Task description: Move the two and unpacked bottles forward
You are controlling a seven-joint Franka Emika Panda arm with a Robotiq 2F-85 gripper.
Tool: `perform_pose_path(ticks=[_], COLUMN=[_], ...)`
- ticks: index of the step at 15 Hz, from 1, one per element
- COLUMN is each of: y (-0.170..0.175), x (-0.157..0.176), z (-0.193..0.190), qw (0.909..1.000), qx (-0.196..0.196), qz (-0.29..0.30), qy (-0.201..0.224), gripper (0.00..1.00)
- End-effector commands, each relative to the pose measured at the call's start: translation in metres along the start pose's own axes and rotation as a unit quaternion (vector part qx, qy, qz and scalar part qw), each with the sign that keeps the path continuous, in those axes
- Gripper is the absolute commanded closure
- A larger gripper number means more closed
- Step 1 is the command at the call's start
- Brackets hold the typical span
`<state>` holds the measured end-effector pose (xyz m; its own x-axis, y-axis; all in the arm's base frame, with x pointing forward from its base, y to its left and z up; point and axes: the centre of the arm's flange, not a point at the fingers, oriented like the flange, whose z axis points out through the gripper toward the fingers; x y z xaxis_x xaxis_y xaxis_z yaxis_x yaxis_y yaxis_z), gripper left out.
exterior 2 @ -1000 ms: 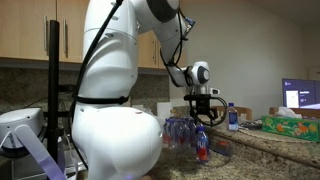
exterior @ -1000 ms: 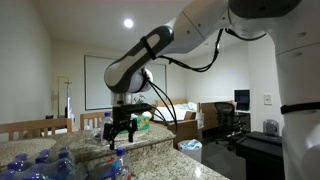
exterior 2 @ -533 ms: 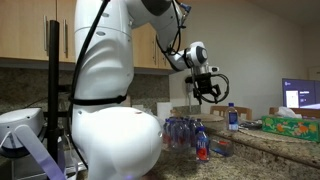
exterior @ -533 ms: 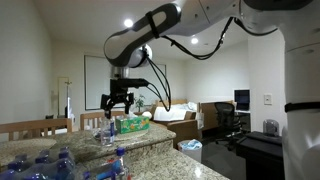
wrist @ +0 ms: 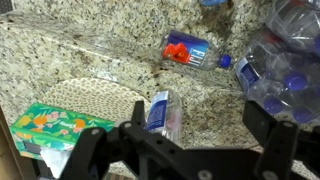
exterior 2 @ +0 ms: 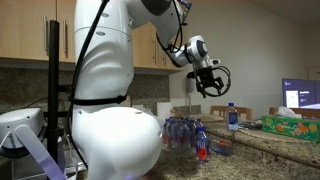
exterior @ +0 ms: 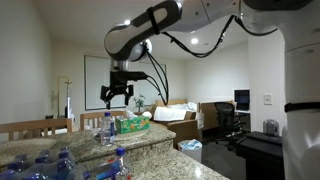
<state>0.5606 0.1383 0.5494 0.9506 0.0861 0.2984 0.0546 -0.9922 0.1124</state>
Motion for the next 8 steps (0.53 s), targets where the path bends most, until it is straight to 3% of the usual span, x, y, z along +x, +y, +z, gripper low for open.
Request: perform_pose_path(ticks=[1, 5, 7, 8], y=[-0.001, -0.009, -0.005, -0.001], x=[0.000, 0.037, 0.056, 0.068], z=[0.003, 0.041, 0.065, 0.075], qw=[1.0000, 0.9978, 0.9965, 0.9966], qx=[0.003, -0.036, -0.027, -0.003], qz=[0.001, 0.055, 0.078, 0.080], qy=[0.000, 0.001, -0.016, -0.017], gripper=[0.00, 0.00, 0.00, 0.00])
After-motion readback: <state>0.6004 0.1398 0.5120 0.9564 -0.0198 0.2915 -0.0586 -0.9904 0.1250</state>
